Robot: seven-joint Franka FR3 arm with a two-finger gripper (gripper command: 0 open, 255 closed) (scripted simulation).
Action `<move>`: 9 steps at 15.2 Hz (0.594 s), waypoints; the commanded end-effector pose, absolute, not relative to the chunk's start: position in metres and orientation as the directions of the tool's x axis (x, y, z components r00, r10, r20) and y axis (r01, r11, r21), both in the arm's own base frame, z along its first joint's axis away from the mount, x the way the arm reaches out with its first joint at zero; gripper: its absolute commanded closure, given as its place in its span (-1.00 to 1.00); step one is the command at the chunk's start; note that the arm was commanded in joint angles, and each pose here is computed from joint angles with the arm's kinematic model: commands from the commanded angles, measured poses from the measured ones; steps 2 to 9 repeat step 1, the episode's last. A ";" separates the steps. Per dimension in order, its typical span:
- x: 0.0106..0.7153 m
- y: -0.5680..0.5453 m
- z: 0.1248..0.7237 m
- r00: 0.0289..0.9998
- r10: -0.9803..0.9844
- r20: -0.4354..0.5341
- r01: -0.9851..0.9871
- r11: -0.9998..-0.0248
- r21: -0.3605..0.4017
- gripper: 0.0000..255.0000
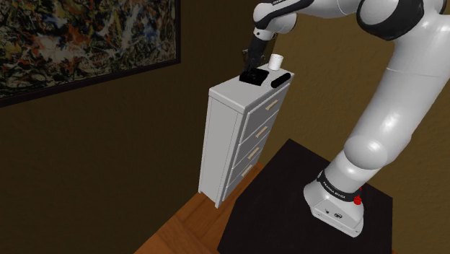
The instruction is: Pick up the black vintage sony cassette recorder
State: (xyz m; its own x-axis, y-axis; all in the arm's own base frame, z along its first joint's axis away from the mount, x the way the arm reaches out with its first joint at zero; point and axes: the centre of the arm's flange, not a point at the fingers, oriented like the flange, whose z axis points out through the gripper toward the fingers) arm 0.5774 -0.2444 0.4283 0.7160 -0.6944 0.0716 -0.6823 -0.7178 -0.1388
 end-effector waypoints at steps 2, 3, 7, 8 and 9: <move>0.577 -0.245 0.432 0.716 -0.694 0.073 -0.682 -0.718 -0.139 1.00; 0.577 -0.245 0.432 0.716 -0.694 0.073 -0.682 -0.718 -0.139 1.00; 0.577 -0.245 0.432 0.716 -0.694 0.073 -0.682 -0.718 -0.139 1.00; 0.577 -0.245 0.432 0.716 -0.694 0.073 -0.682 -0.718 -0.139 1.00; 0.577 -0.245 0.432 0.716 -0.694 0.073 -0.682 -0.718 -0.139 1.00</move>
